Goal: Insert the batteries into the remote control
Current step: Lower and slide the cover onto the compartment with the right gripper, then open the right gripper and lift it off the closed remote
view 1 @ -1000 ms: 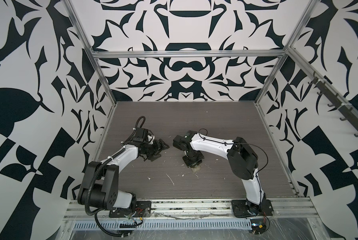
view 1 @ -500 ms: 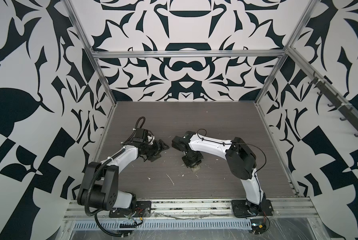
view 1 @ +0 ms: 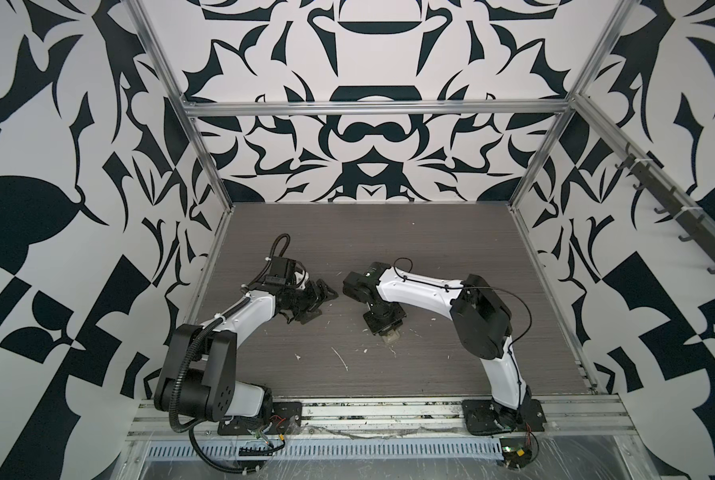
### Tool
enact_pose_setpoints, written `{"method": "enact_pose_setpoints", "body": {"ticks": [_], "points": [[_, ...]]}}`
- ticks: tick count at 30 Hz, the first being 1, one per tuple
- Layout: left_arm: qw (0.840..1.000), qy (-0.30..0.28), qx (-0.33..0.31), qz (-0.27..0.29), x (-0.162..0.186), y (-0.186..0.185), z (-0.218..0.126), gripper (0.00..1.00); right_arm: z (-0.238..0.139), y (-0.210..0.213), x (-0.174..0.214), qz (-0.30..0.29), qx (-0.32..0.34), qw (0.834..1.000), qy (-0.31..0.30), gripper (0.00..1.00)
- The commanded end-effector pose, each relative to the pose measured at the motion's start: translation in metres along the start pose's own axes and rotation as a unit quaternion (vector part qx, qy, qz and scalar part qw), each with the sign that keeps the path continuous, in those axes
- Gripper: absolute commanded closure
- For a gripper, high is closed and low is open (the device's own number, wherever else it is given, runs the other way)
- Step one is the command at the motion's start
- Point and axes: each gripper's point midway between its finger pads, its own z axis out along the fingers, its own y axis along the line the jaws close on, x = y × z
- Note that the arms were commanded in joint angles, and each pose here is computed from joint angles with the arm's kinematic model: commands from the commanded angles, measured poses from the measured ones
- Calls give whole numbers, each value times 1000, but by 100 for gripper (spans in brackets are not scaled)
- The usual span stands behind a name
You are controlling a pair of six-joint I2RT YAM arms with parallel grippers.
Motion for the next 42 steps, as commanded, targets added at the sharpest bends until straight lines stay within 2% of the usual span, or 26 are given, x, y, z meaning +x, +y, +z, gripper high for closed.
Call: {"method": "enact_pose_setpoints", "body": {"ticks": [1, 6, 12, 18, 25, 29, 33, 38, 42], "points": [[1000, 0, 1, 3, 0, -1, 0, 17, -19, 4, -19, 10, -11, 998, -53, 67], [1000, 0, 1, 2, 0, -1, 0, 17, -22, 5, -20, 9, -15, 998, -59, 53], [1000, -1, 2, 3, -1, -3, -1, 17, -32, 2, -22, 10, -12, 998, -67, 49], [1000, 0, 3, 6, -3, -7, -2, 20, -59, 1, -22, 0, -27, 995, -94, 47], [999, 20, -8, 31, 2, -23, 8, 24, -80, -4, 1, -34, -70, 988, -130, 47], [998, 26, -20, 45, 2, -39, 23, 33, -67, -15, 23, -40, -82, 987, -132, 49], [999, 19, -27, 37, -8, -53, 40, 46, -49, -18, 35, -39, -90, 987, -125, 56], [998, 14, -38, 44, -19, -75, 67, 58, -29, -23, 39, -30, -91, 988, -120, 60], [998, 19, -52, 37, -25, -82, 93, 63, -19, -27, 33, -20, -105, 987, -123, 61]]}}
